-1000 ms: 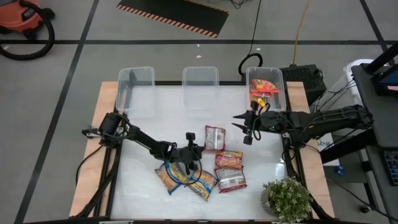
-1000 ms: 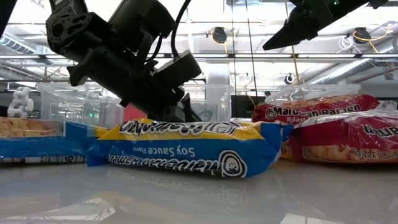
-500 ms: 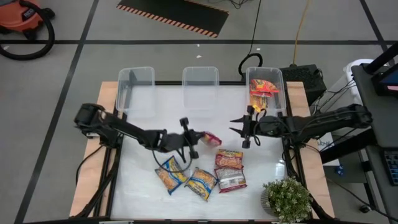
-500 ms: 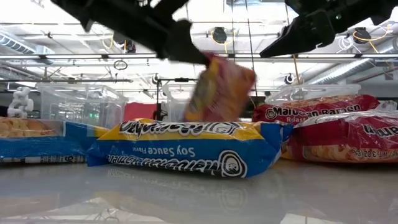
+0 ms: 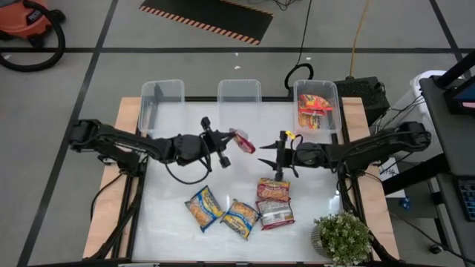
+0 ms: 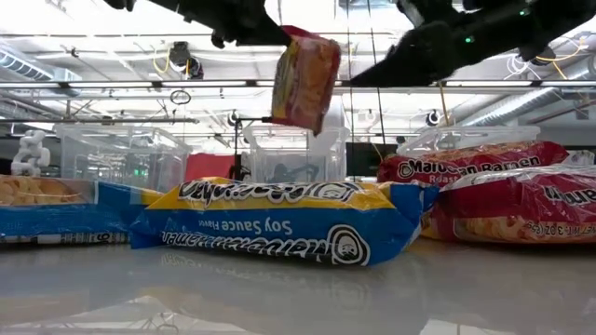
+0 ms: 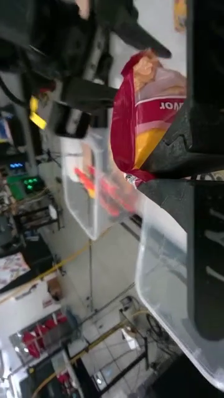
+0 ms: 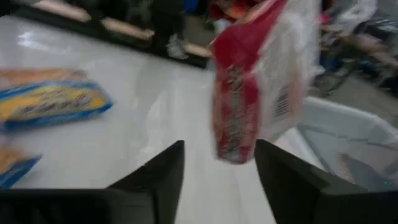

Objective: Sort Maruchan noodles
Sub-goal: Put the top red noodle pack into the middle transparent bin

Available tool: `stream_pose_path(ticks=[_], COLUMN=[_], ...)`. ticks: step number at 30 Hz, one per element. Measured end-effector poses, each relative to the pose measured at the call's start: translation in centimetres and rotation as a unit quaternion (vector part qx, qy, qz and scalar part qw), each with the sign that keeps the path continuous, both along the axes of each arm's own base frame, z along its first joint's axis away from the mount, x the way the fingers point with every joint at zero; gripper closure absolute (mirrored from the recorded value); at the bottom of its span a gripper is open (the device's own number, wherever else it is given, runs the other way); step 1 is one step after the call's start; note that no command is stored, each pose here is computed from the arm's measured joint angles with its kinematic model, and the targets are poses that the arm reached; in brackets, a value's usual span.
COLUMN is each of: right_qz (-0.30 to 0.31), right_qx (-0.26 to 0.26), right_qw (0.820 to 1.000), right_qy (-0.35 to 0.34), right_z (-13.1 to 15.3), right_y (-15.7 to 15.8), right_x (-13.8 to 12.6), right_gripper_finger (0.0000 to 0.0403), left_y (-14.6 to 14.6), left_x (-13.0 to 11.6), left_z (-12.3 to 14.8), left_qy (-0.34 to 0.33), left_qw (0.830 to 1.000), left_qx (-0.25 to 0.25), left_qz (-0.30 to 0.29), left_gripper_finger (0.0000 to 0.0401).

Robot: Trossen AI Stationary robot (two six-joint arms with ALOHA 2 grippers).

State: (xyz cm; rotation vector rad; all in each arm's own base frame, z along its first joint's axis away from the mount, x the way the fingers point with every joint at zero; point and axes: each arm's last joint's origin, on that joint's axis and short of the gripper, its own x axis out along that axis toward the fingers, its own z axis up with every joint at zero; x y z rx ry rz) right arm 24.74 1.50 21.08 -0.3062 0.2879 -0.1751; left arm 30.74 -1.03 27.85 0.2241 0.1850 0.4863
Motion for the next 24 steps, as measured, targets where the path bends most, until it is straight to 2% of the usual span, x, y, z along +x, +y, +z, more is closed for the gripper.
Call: stream_pose_path(ticks=[5,9,12,18,24], right_qz=[-0.019,-0.020,-0.025,-0.095,-0.100], right_qx=[0.014,0.031,0.045,0.031,0.028], right_qw=[0.998,0.993,0.990,0.986,0.984], right_qy=[-0.066,-0.114,-0.131,-0.136,-0.143], right_z=[0.2,-0.1,-0.5,-1.0,-0.9], right_y=[0.0,0.1,0.2,0.0,-0.2], right_x=[1.1,2.2,3.3,4.9,5.0], right_gripper_finger=[0.0148,0.0124,0.0122,0.0133,0.0149], left_y=[1.0,1.4,1.4,1.1,0.6], left_x=[-0.1,-0.1,-0.1,-0.1,-0.1], left_z=[0.2,0.2,0.2,0.2,0.2], left_qy=[-0.006,-0.008,-0.010,-0.014,-0.019], left_qw=[1.000,1.000,1.000,1.000,0.999], left_qx=[-0.003,-0.004,-0.008,-0.019,-0.027], left_qz=[0.015,0.022,0.022,0.018,0.011], left_gripper_finger=[0.0398,0.0398,0.0398,0.0398,0.0398])
